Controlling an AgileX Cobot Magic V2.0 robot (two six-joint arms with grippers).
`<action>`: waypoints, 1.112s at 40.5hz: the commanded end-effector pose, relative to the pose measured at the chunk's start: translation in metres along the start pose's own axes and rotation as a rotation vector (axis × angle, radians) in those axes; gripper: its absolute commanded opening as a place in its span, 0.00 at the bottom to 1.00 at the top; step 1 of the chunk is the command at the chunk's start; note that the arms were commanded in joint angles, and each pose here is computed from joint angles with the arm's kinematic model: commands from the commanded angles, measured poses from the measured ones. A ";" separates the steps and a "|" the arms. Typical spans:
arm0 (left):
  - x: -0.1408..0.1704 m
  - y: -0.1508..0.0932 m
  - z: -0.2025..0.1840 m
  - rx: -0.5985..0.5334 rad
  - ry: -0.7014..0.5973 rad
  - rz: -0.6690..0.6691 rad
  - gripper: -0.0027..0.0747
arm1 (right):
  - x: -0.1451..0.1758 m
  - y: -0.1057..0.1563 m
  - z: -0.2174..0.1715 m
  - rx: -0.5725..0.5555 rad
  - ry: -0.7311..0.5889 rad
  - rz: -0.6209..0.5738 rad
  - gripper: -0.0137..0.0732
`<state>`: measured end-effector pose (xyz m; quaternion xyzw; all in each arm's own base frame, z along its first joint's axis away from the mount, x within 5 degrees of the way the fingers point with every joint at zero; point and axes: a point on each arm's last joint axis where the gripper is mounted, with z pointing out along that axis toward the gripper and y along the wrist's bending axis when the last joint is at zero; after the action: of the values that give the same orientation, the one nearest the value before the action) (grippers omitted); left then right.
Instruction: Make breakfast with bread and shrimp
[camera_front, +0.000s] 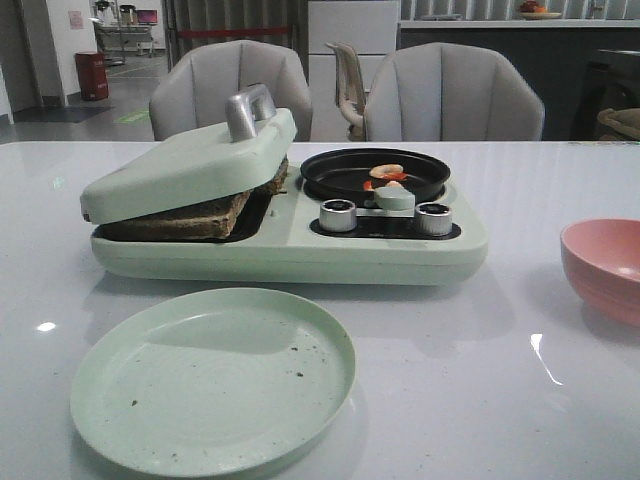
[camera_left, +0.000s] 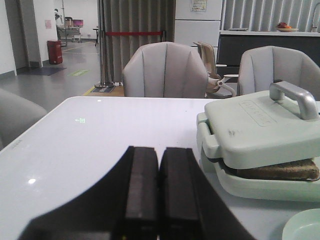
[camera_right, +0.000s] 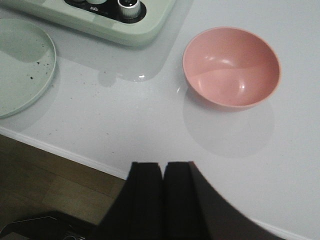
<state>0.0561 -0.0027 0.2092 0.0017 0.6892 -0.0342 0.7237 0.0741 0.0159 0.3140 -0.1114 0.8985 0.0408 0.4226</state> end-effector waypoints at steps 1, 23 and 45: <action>-0.007 -0.001 -0.002 0.013 -0.107 -0.010 0.16 | -0.012 -0.001 -0.005 0.007 -0.087 0.003 0.21; -0.007 -0.001 -0.002 0.013 -0.107 -0.010 0.16 | -0.012 -0.001 -0.005 0.007 -0.087 0.003 0.21; -0.007 -0.001 -0.002 0.013 -0.107 -0.010 0.16 | 0.054 -0.007 0.025 0.173 -0.573 0.086 0.21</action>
<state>0.0561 -0.0027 0.2093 0.0017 0.6890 -0.0342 0.7240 0.0598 0.0062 0.2504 -0.0414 0.8078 0.0137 0.5878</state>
